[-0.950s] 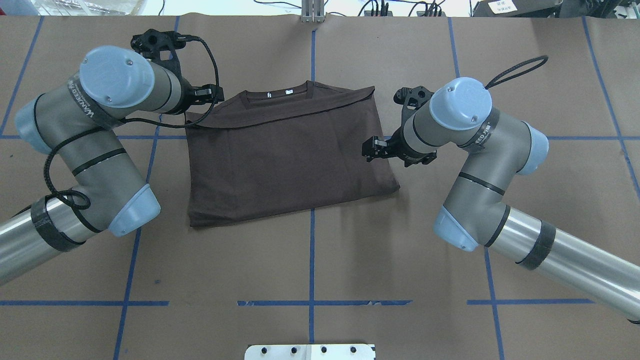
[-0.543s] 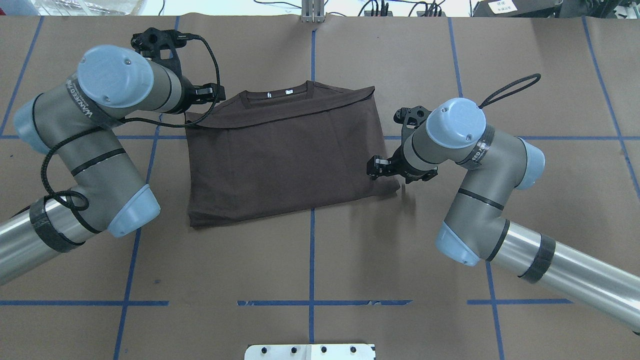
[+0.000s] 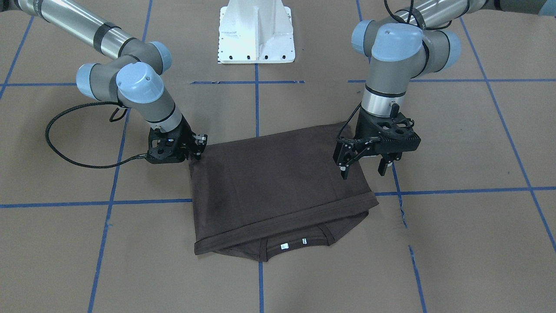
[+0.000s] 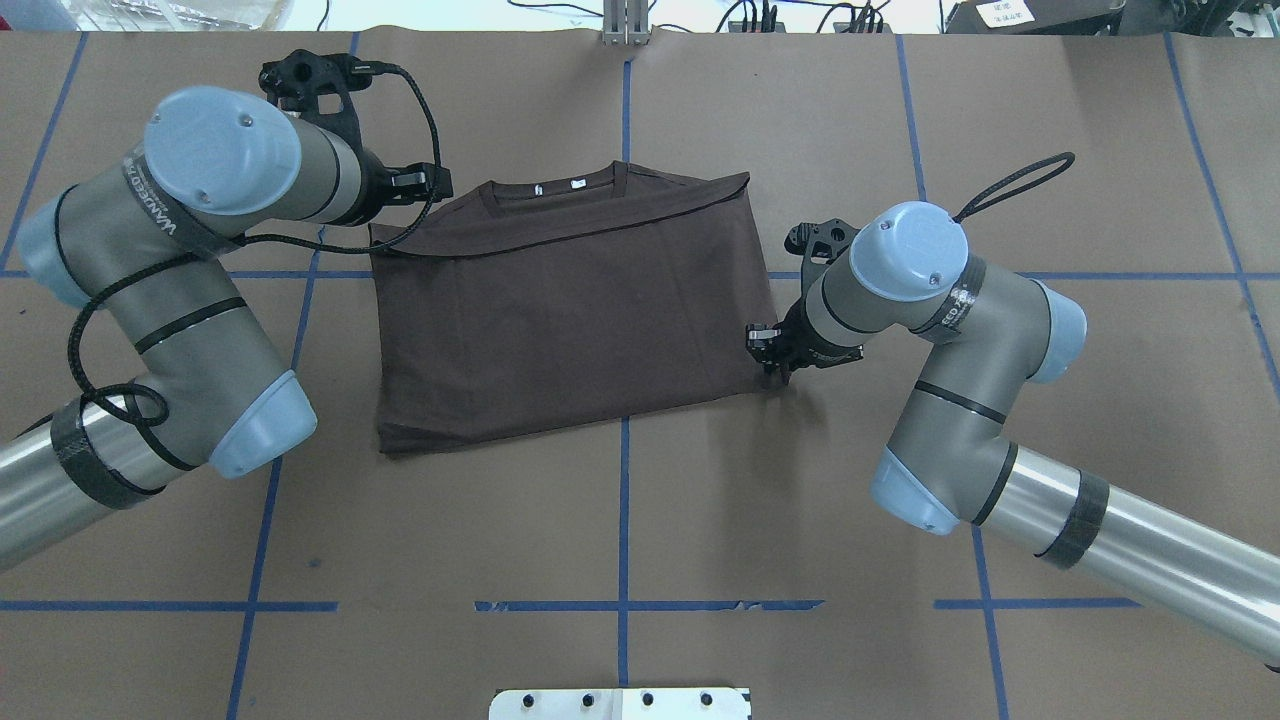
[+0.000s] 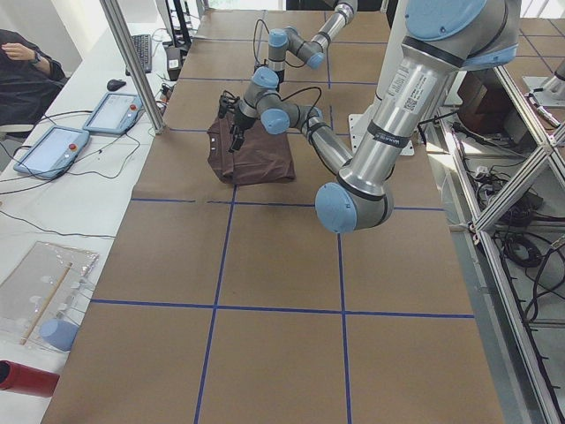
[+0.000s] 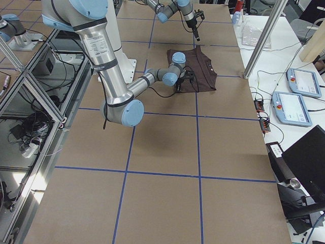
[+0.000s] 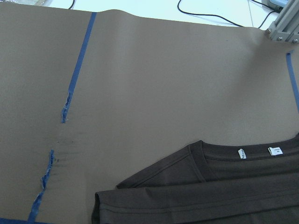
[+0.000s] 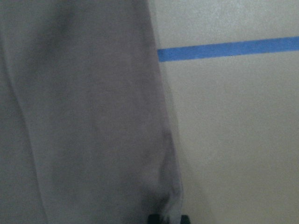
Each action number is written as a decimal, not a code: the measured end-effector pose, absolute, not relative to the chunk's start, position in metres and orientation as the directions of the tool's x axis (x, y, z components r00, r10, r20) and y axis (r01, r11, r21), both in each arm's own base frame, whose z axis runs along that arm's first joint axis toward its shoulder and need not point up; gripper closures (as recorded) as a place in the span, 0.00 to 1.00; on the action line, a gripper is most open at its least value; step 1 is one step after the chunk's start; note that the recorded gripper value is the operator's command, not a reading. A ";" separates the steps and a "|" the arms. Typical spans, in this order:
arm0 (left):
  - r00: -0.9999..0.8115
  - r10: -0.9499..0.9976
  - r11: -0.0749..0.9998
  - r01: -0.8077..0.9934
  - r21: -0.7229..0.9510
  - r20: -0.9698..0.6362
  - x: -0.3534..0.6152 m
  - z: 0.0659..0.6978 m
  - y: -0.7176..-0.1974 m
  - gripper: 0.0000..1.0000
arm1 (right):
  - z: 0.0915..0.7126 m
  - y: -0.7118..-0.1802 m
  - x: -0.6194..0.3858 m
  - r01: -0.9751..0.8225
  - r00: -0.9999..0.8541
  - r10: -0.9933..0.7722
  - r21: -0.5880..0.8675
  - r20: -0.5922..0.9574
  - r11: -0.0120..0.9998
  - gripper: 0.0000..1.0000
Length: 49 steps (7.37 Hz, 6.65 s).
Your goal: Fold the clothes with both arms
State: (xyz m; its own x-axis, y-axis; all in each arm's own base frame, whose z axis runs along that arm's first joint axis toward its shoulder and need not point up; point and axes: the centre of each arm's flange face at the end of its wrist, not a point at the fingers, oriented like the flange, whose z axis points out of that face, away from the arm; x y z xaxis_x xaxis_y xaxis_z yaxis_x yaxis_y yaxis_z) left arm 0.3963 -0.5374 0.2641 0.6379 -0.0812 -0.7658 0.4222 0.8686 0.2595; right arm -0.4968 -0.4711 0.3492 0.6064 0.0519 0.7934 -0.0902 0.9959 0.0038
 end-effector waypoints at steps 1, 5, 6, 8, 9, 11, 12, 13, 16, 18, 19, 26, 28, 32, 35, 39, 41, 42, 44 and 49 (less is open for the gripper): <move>0.635 -0.078 0.868 0.423 0.261 -0.769 0.396 0.262 -0.537 0.00 | 0.349 -0.472 -0.492 -0.085 0.600 0.053 -0.002 0.798 0.996 1.00; 0.619 -0.094 0.865 0.438 0.244 -0.780 0.397 0.257 -0.536 0.00 | 0.396 -0.388 -0.412 -0.055 0.606 0.047 -0.017 0.794 0.998 1.00; 0.617 -0.094 0.866 0.438 0.242 -0.781 0.398 0.257 -0.536 0.00 | 0.404 -0.341 -0.391 -0.010 0.612 0.028 -0.028 0.791 1.000 1.00; 0.607 -0.085 0.876 0.423 0.231 -0.790 0.399 0.253 -0.531 0.00 | 0.393 -0.239 -0.374 0.094 0.608 0.017 -0.094 0.794 0.991 0.06; 0.597 -0.078 0.883 0.413 0.223 -0.798 0.399 0.249 -0.527 0.00 | 0.380 -0.195 -0.380 0.129 0.602 0.016 -0.117 0.798 0.985 0.00; 0.587 -0.067 0.897 0.389 0.208 -0.807 0.400 0.246 -0.520 0.00 | 0.365 -0.142 -0.400 0.107 0.598 0.011 -0.094 0.801 0.990 0.00; 0.579 -0.067 0.912 0.365 0.185 -0.813 0.405 0.245 -0.511 0.00 | 0.356 -0.143 -0.404 0.066 0.582 0.021 -0.074 0.813 0.995 0.00; 0.559 -0.103 0.935 0.336 0.111 -0.823 0.417 0.247 -0.493 0.00 | 0.341 -0.163 -0.403 0.008 0.552 0.048 -0.063 0.833 0.998 0.00; 0.514 -0.398 0.904 0.362 -0.229 -0.760 0.506 0.270 -0.381 0.04 | 0.294 -0.236 -0.387 -0.145 0.444 0.115 -0.055 0.889 0.988 0.00; 0.525 -0.495 0.864 0.385 -0.326 -0.692 0.543 0.274 -0.333 0.07 | 0.281 -0.255 -0.379 -0.180 0.414 0.127 -0.056 0.901 0.982 0.00; 0.527 -0.505 0.858 0.391 -0.332 -0.684 0.552 0.273 -0.326 0.08 | 0.280 -0.259 -0.377 -0.187 0.411 0.130 -0.056 0.903 0.981 0.00; 0.532 -0.506 0.856 0.407 -0.319 -0.679 0.567 0.275 -0.327 1.00 | 0.281 -0.266 -0.373 -0.199 0.412 0.138 -0.059 0.901 0.978 0.00; 0.533 -0.500 0.859 0.404 -0.314 -0.683 0.566 0.273 -0.328 1.00 | 0.282 -0.266 -0.373 -0.199 0.413 0.139 -0.059 0.900 0.978 0.00; 0.520 -0.505 0.852 0.428 -0.301 -0.689 0.552 0.272 -0.348 1.00 | 0.283 -0.267 -0.373 -0.201 0.415 0.141 -0.060 0.899 0.978 0.00; 0.542 -0.489 0.845 0.490 -0.215 -0.684 0.515 0.297 -0.428 1.00 | 0.283 -0.268 -0.372 -0.201 0.413 0.142 -0.062 0.899 0.978 0.00; 0.545 -0.355 0.833 0.553 0.008 -0.760 0.514 0.319 -0.610 1.00 | 0.275 -0.270 -0.371 -0.203 0.398 0.139 -0.061 0.907 0.977 0.00; 0.499 -0.267 0.812 0.577 0.087 -0.824 0.533 0.293 -0.665 1.00 | 0.271 -0.271 -0.373 -0.202 0.391 0.138 -0.061 0.910 0.978 0.00; 0.482 -0.243 0.808 0.581 0.099 -0.842 0.541 0.282 -0.677 0.01 | 0.271 -0.272 -0.373 -0.202 0.391 0.138 -0.061 0.910 0.977 0.00; 0.503 -0.184 0.816 0.557 0.154 -0.844 0.545 0.282 -0.685 0.00 | 0.273 -0.274 -0.375 -0.206 0.398 0.142 -0.062 0.907 0.977 0.00; 0.548 -0.130 0.897 0.421 0.138 -0.826 0.465 0.268 -0.675 0.00 | 0.268 -0.302 -0.419 -0.217 0.470 0.149 -0.050 0.870 0.975 0.00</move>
